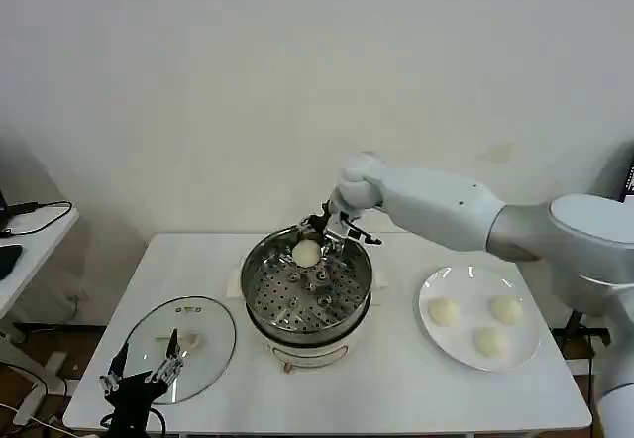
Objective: Take steamed baozi put them in steamer then cover it.
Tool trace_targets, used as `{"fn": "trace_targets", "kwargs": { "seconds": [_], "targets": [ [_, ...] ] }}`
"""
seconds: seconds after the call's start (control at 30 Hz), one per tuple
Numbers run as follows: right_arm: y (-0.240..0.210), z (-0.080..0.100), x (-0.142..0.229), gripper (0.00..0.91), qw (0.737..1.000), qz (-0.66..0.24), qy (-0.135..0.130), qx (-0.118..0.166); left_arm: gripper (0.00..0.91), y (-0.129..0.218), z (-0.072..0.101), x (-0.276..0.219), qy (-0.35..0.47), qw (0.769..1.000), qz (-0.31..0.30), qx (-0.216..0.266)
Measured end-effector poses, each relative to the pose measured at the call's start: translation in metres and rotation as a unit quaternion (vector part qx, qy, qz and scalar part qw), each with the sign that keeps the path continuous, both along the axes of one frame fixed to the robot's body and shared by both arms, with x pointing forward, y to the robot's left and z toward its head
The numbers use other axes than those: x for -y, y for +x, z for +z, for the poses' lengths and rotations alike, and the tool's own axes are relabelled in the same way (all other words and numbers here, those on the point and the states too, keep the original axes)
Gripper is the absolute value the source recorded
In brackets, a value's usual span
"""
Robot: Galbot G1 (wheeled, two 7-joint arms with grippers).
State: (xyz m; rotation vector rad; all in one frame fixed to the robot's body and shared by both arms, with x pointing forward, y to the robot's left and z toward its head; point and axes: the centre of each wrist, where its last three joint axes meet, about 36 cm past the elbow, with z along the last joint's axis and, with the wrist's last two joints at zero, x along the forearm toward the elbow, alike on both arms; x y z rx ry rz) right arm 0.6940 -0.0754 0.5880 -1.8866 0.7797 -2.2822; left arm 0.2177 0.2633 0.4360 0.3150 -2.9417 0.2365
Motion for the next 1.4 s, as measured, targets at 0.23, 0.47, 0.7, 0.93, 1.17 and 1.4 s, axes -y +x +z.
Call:
{"fn": "trace_targets", "kwargs": {
  "seconds": [0.23, 0.47, 0.7, 0.93, 1.17, 1.4],
  "targets": [
    [-0.010, 0.033, 0.008, 0.907, 1.000, -0.010, 0.025, 0.003, 0.907, 0.002, 0.001, 0.001, 0.001, 1.000, -0.007, 0.000],
    [-0.027, 0.072, 0.050, 0.907, 0.997, -0.059, 0.051, 0.005, 0.907, 0.002, -0.003, 0.002, -0.008, 1.000, -0.025, 0.000],
    [-0.045, 0.084, 0.132, 0.907, 0.988, -0.142, 0.055, 0.005, 0.907, 0.007, -0.016, -0.004, -0.005, 0.999, -0.046, 0.016],
    [-0.072, 0.066, 0.230, 0.907, 0.966, -0.253, 0.046, -0.004, 0.907, 0.018, -0.025, -0.020, 0.000, 0.997, -0.059, 0.038],
    [-0.110, 0.022, 0.290, 0.907, 0.938, -0.343, 0.033, -0.038, 0.907, 0.027, -0.033, -0.024, -0.005, 0.996, -0.068, 0.051],
    [-0.132, -0.013, 0.311, 0.907, 0.912, -0.404, 0.024, -0.067, 0.907, 0.032, -0.037, -0.023, -0.004, 0.996, -0.074, 0.059]
  ]
}}
